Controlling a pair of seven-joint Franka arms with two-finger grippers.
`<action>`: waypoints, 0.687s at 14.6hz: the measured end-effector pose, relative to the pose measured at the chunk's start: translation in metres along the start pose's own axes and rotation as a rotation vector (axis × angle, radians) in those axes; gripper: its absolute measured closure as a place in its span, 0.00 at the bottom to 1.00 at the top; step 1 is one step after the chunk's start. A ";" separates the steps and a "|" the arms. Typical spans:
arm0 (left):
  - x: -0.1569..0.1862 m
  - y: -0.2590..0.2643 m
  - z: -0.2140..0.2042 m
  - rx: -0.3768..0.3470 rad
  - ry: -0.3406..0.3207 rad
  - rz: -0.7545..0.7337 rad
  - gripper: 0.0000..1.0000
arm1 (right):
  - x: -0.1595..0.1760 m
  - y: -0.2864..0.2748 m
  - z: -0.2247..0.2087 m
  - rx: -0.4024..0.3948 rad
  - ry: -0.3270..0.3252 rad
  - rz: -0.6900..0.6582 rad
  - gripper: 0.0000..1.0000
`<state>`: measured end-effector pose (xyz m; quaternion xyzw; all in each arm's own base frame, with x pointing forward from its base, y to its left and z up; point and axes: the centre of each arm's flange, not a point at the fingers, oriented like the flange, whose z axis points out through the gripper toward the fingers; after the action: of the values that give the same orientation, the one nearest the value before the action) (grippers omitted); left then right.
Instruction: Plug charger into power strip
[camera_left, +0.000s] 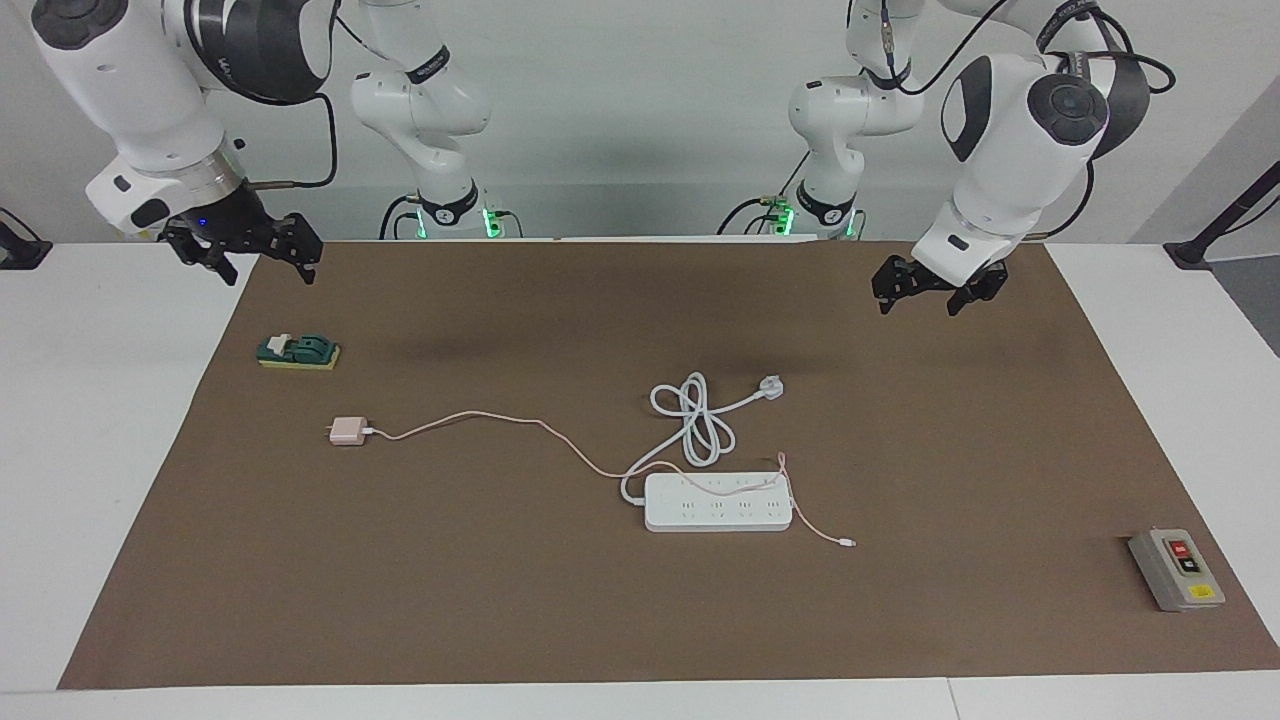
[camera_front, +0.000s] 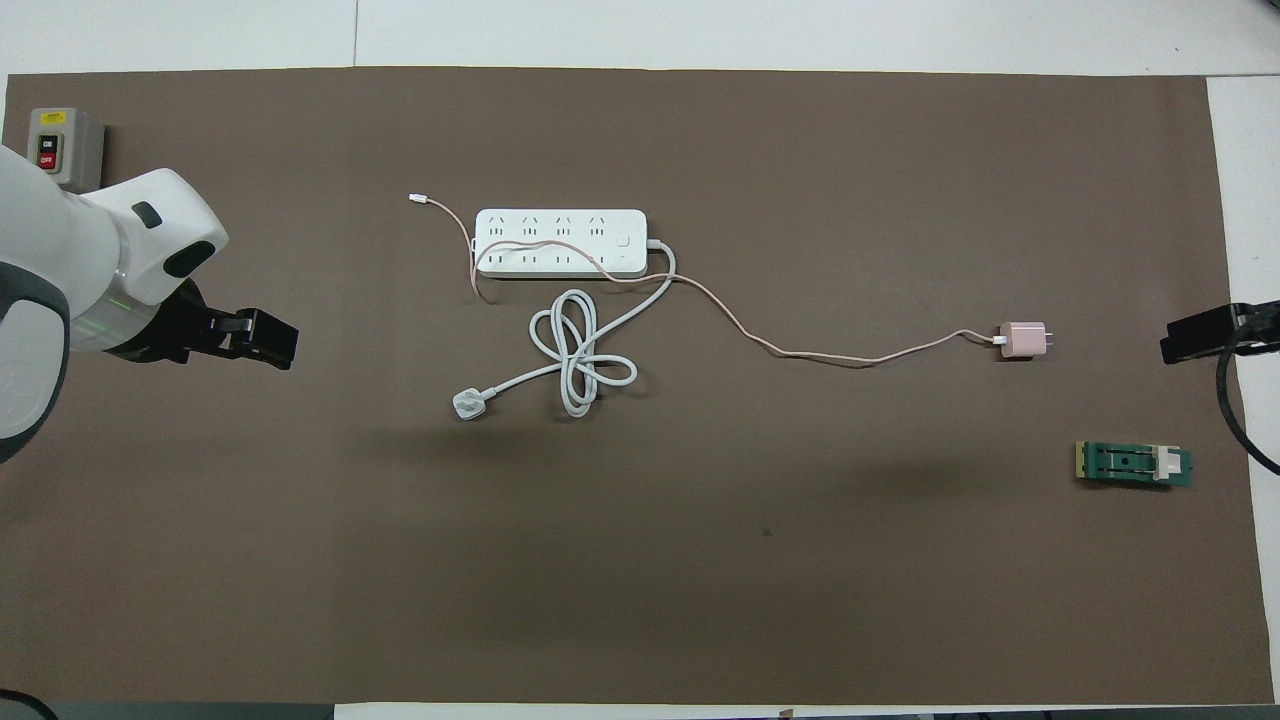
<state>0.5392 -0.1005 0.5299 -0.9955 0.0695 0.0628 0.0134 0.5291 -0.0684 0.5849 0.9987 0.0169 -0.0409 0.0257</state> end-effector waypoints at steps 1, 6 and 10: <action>0.000 0.000 0.000 0.000 0.000 0.000 0.00 | 0.000 0.000 0.000 0.000 0.000 0.000 0.00; 0.000 0.000 0.000 0.000 0.000 0.000 0.00 | 0.003 0.000 -0.003 -0.004 0.027 0.000 0.00; 0.000 0.000 0.000 0.000 0.000 0.000 0.00 | 0.003 0.000 -0.003 -0.004 0.029 -0.001 0.00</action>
<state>0.5392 -0.1005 0.5299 -0.9955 0.0695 0.0628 0.0134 0.5323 -0.0680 0.5873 0.9991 0.0179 -0.0262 0.0276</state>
